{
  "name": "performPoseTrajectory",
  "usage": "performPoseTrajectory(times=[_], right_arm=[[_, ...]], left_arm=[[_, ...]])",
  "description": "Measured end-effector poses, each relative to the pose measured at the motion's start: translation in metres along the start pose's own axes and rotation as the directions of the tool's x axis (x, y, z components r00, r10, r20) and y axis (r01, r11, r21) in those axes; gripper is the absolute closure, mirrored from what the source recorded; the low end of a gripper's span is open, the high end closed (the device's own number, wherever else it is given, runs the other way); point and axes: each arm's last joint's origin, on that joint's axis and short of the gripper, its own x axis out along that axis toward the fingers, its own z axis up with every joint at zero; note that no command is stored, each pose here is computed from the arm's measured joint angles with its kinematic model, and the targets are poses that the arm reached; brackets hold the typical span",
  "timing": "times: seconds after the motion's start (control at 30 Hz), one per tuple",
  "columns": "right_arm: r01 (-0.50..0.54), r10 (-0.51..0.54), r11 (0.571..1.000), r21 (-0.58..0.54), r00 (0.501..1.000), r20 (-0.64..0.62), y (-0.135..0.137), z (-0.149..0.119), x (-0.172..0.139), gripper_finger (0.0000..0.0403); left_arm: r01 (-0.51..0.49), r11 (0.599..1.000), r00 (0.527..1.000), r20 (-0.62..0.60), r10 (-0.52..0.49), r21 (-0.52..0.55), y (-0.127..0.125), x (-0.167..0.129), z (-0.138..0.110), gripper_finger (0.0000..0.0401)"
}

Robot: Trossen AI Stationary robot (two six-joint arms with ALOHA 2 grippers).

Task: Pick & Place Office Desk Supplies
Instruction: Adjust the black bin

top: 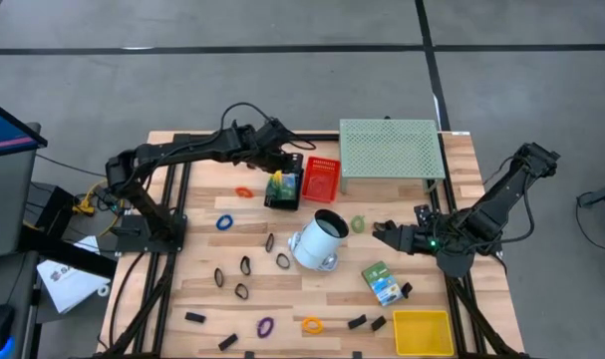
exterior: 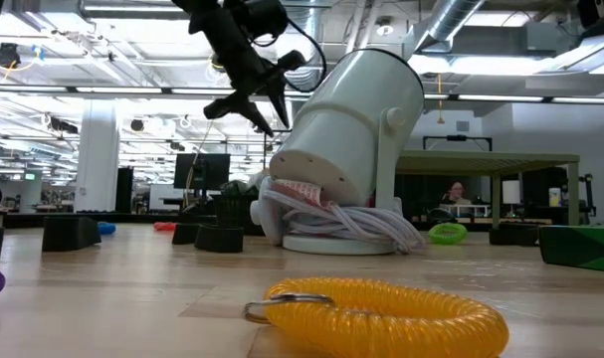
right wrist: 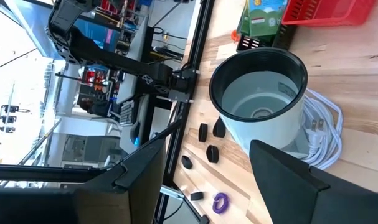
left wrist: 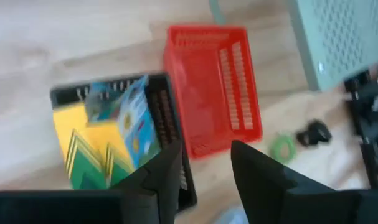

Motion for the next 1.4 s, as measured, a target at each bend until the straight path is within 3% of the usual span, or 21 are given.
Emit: performPoseTrajectory(times=[0.1,0.2,0.37,0.53,0.63,1.13,1.4], right_arm=[[0.002,-0.002,1.000,-0.004,1.000,0.001,0.000,0.000,0.000,0.0172],[0.002,-0.002,1.000,-0.011,1.000,0.006,0.000,0.000,0.000,0.0172],[0.001,-0.001,1.000,-0.011,1.000,0.006,0.000,0.000,0.000,0.0172],[-0.003,0.003,1.000,-0.011,1.000,-0.003,0.000,-0.001,-0.001,0.0172],[-0.003,0.003,1.000,-0.012,1.000,-0.003,0.000,-0.001,-0.001,0.0172],[-0.011,0.011,1.000,-0.012,1.000,-0.026,0.000,-0.004,-0.005,0.0172],[-0.011,0.011,1.000,-0.005,1.000,-0.025,0.000,-0.004,-0.005,0.0172]], left_arm=[[0.073,0.997,0.996,-0.044,-0.072,0.026,-0.007,-0.001,-0.004,0.0270],[0.087,0.995,0.992,-0.093,-0.082,0.051,-0.011,0.001,-0.012,0.0286],[0.062,0.993,0.989,-0.141,-0.047,0.102,-0.013,0.007,-0.024,0.0326],[-0.033,0.983,0.965,-0.249,0.079,0.183,-0.009,0.003,-0.045,0.0375],[-0.039,0.974,0.960,-0.261,0.098,0.222,-0.010,0.007,-0.058,0.0397],[-0.070,0.991,0.963,-0.252,0.097,0.113,0.032,0.055,-0.089,0.0401],[-0.034,0.998,0.978,-0.203,0.045,0.057,0.035,0.062,-0.090,0.0401]])
